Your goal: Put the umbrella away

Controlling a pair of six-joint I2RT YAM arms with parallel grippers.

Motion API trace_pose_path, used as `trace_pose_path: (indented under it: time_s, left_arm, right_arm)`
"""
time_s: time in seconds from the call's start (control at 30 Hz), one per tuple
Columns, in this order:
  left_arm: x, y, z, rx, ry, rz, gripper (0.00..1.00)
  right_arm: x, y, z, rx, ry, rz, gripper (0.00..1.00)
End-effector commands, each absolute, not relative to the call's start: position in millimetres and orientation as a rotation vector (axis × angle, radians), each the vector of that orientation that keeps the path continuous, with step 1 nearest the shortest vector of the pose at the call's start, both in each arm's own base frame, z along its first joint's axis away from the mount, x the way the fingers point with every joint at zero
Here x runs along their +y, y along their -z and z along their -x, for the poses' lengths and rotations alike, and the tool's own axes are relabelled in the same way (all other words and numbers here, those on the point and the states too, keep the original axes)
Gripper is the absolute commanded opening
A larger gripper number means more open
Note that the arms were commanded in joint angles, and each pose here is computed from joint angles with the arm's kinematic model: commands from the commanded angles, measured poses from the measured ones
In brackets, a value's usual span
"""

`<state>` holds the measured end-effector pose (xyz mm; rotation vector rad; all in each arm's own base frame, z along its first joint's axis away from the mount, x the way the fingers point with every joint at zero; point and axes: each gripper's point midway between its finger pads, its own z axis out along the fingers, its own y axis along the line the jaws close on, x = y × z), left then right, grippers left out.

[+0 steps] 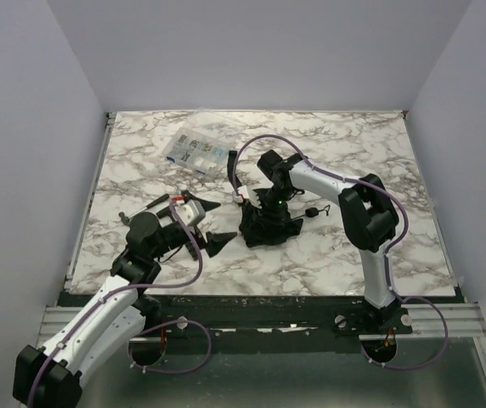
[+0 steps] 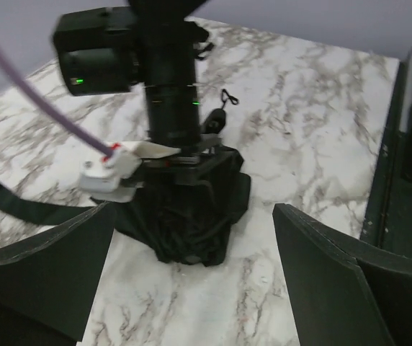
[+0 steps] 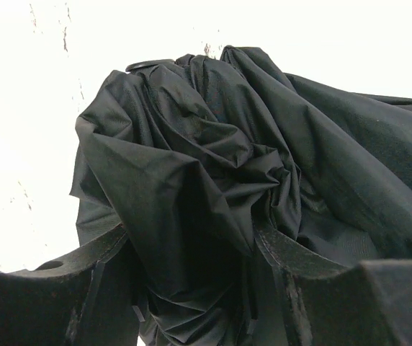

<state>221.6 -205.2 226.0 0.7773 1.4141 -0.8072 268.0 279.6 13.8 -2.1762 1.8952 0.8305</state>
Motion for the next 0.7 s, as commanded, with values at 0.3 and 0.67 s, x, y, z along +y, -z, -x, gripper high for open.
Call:
trace_pose_path:
  time_s: [0.3, 0.67]
  left_arm:
    - [-276, -142, -189, 1.381, 0.507, -1.289, 0.94]
    - [-303, -133, -236, 1.396, 0.326, -1.199, 0.99]
  right_arm:
    - [217, 78, -184, 2.53, -0.929, 2.159, 0.5]
    - [206, 79, -183, 2.494, -0.866, 2.217, 0.51]
